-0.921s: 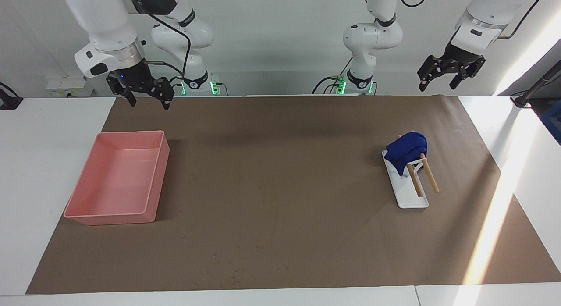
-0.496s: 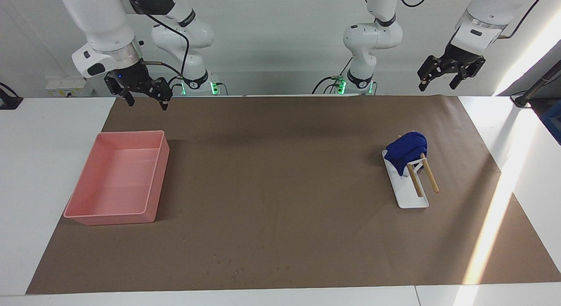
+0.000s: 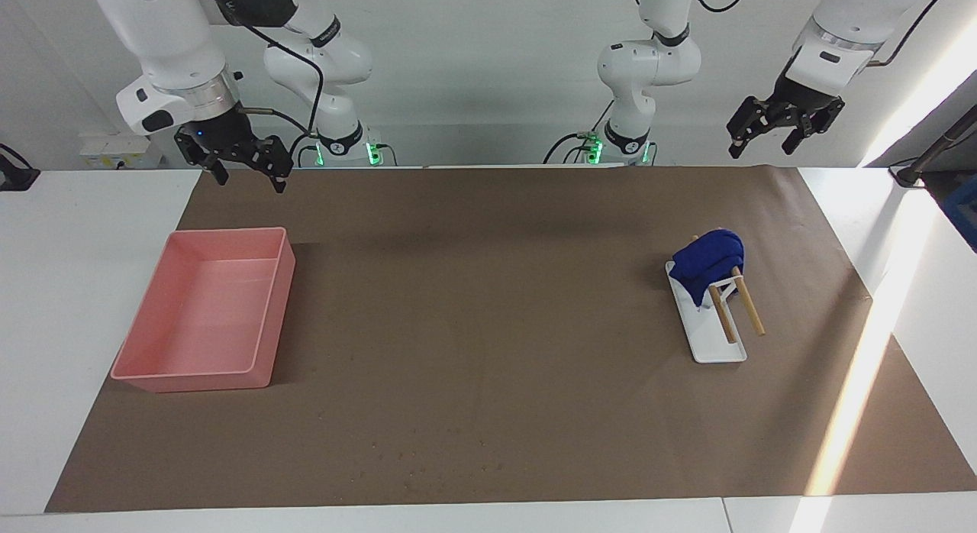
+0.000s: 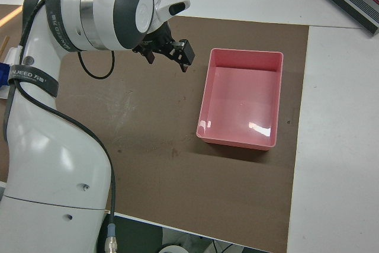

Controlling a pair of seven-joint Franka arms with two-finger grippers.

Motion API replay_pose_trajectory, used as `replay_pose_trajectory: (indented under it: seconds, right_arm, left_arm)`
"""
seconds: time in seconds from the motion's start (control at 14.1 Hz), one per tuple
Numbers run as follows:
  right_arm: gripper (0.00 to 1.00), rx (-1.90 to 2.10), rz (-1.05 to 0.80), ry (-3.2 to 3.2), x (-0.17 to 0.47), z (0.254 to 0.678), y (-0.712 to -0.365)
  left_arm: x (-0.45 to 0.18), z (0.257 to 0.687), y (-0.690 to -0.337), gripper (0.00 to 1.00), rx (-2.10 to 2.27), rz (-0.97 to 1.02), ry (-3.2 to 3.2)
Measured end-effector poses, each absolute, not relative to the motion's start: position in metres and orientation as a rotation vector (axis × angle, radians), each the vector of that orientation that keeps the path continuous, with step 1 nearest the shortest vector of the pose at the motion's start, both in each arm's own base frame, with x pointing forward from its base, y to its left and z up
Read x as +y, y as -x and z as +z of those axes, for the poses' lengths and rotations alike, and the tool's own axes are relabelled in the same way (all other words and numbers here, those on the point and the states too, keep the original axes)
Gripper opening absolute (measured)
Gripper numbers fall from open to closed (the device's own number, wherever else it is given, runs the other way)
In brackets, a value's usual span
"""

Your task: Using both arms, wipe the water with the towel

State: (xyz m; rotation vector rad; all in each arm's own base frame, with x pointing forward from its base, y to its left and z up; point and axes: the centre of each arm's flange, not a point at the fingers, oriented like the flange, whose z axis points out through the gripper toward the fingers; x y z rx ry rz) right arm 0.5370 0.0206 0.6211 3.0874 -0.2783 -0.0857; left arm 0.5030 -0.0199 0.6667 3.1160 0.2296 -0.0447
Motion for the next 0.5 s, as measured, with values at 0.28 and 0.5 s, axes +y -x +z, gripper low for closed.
replay_pose_trajectory:
  seconds: [0.28,0.5]
  right_arm:
    - [1.00,-0.278,-0.086,-3.087,0.021,0.621,-0.537]
    - [1.00,-0.278,-0.086,-3.087,0.021,0.621,-0.537]
  left_arm:
    - [-0.021,0.653,-0.496,1.00,0.718,-0.058,-3.048]
    - [-0.020,0.630,-0.488,1.00,1.009,-0.018,-2.960]
